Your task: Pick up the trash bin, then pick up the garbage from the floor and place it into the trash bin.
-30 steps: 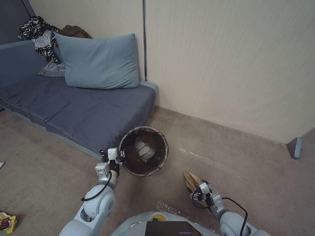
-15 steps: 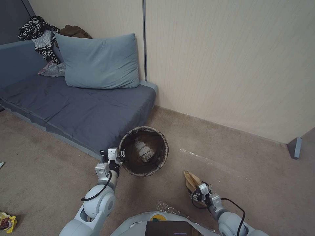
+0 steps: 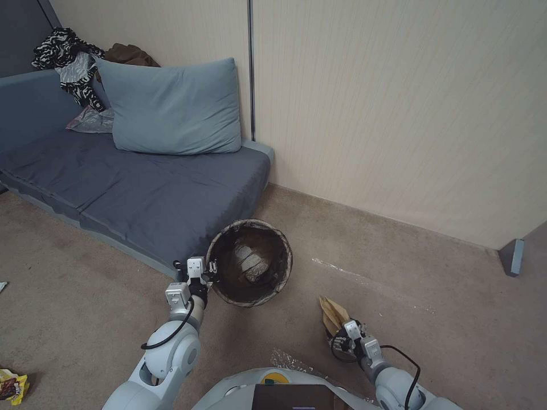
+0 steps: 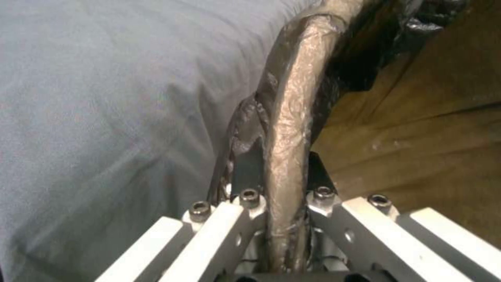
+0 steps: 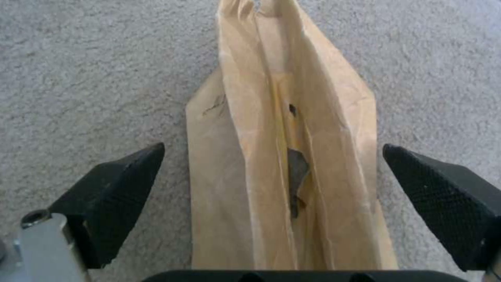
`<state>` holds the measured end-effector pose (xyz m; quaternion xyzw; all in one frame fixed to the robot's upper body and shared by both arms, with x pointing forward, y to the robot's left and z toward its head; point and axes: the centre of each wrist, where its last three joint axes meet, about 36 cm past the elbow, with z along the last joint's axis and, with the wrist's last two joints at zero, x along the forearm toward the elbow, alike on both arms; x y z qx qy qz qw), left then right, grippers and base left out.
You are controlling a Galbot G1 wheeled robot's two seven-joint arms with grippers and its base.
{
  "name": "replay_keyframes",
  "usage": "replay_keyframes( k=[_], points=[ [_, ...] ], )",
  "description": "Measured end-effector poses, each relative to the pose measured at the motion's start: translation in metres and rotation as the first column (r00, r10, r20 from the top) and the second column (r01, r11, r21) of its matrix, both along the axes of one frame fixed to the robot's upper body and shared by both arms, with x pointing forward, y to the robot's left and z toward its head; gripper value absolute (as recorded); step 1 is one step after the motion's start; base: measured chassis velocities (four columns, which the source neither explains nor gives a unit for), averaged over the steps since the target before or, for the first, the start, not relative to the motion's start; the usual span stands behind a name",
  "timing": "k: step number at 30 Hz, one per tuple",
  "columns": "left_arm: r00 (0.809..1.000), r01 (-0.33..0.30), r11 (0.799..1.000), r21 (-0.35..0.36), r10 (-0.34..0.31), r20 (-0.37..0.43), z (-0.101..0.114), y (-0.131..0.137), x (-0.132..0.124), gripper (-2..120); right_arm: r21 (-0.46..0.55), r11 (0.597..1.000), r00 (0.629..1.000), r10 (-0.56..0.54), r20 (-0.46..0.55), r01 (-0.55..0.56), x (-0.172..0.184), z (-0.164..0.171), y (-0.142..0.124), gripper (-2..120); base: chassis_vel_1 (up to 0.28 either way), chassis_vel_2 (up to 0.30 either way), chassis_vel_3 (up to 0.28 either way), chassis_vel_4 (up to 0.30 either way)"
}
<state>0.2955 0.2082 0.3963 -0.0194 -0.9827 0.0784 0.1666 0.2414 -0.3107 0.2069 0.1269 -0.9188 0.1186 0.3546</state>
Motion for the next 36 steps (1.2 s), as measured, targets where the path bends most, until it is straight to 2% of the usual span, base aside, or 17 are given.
replay_keyframes(
  k=[1,3,5,6,9,10,13,14,16,17,21,22,25,29,36],
  points=[
    [1.000,0.000,1.000,0.000,0.000,0.000,0.000,0.000,0.000,0,0.000,1.000,1.000,-0.005,-0.006,0.005,0.001,-0.002,0.001,93,0.000,0.000,0.000,0.000],
    [1.000,0.000,1.000,0.000,0.000,0.000,0.000,0.000,0.000,0,0.000,1.000,1.000,-0.005,-0.006,0.005,0.001,-0.002,0.001,93,0.000,0.000,0.000,0.000],
    [1.000,0.000,1.000,0.000,0.000,0.000,0.000,0.000,0.000,0,0.000,1.000,1.000,-0.007,-0.008,0.007,0.002,-0.003,0.001,84,0.000,0.000,0.000,0.000],
    [1.000,0.000,1.000,0.000,0.000,0.000,0.000,0.000,0.000,0,0.000,1.000,1.000,-0.007,-0.008,0.007,0.002,-0.003,0.001,84,0.000,0.000,0.000,0.000],
    [1.000,0.000,1.000,0.000,0.000,0.000,0.000,0.000,0.000,0,0.001,1.000,1.000,-0.011,-0.013,0.011,0.003,-0.004,0.002,67,0.000,0.000,0.000,0.000],
    [1.000,0.000,1.000,0.000,0.000,0.000,0.000,0.000,0.000,0,0.001,1.000,1.000,-0.011,-0.013,0.011,0.003,-0.004,0.002,67,0.000,0.000,0.000,0.000],
    [1.000,0.000,1.000,0.000,0.000,0.000,0.000,0.000,0.000,0,0.003,1.000,1.000,-0.014,-0.016,0.014,0.004,-0.006,0.004,51,0.000,0.000,0.000,0.000],
    [1.000,0.000,1.000,0.000,0.000,0.000,0.000,0.000,0.000,0,0.003,1.000,1.000,-0.014,-0.016,0.014,0.004,-0.006,0.004,51,0.000,0.000,0.000,0.000],
    [1.000,0.000,1.000,0.000,0.000,0.000,0.000,0.000,0.000,0,0.006,1.000,1.000,-0.015,-0.019,0.015,0.005,-0.007,0.006,41,0.000,0.000,0.000,0.000],
    [1.000,0.000,1.000,0.000,0.000,0.000,0.000,0.000,0.000,0,0.006,1.000,1.000,-0.015,-0.019,0.015,0.005,-0.007,0.006,41,0.000,0.000,0.000,0.000],
    [1.000,0.000,1.000,0.000,0.000,0.000,0.000,0.000,0.000,0,0.009,1.000,1.000,-0.019,-0.018,0.020,0.005,-0.007,0.010,23,0.000,0.000,0.000,0.000],
    [1.000,0.000,1.000,0.000,0.000,0.000,0.000,0.000,0.000,0,0.009,1.000,1.000,-0.019,-0.018,0.020,0.005,-0.007,0.010,23,0.000,0.000,0.000,0.000],
    [1.000,0.000,1.000,0.000,0.000,0.000,0.000,0.000,0.000,0,0.011,1.000,1.000,-0.022,-0.016,0.022,0.006,-0.006,0.012,8,0.000,0.000,0.000,0.000],
    [1.000,0.000,1.000,0.000,0.000,0.000,0.000,0.000,0.000,0,0.012,1.000,1.000,-0.024,-0.016,0.024,0.005,-0.005,0.014,0,0.000,0.000,0.000,0.000],
    [1.000,0.000,1.000,0.000,0.000,0.000,0.000,0.000,0.000,0,0.008,0.999,0.999,-0.033,-0.009,0.033,0.006,-0.003,0.014,0,0.000,0.000,0.000,0.000]
  ],
)
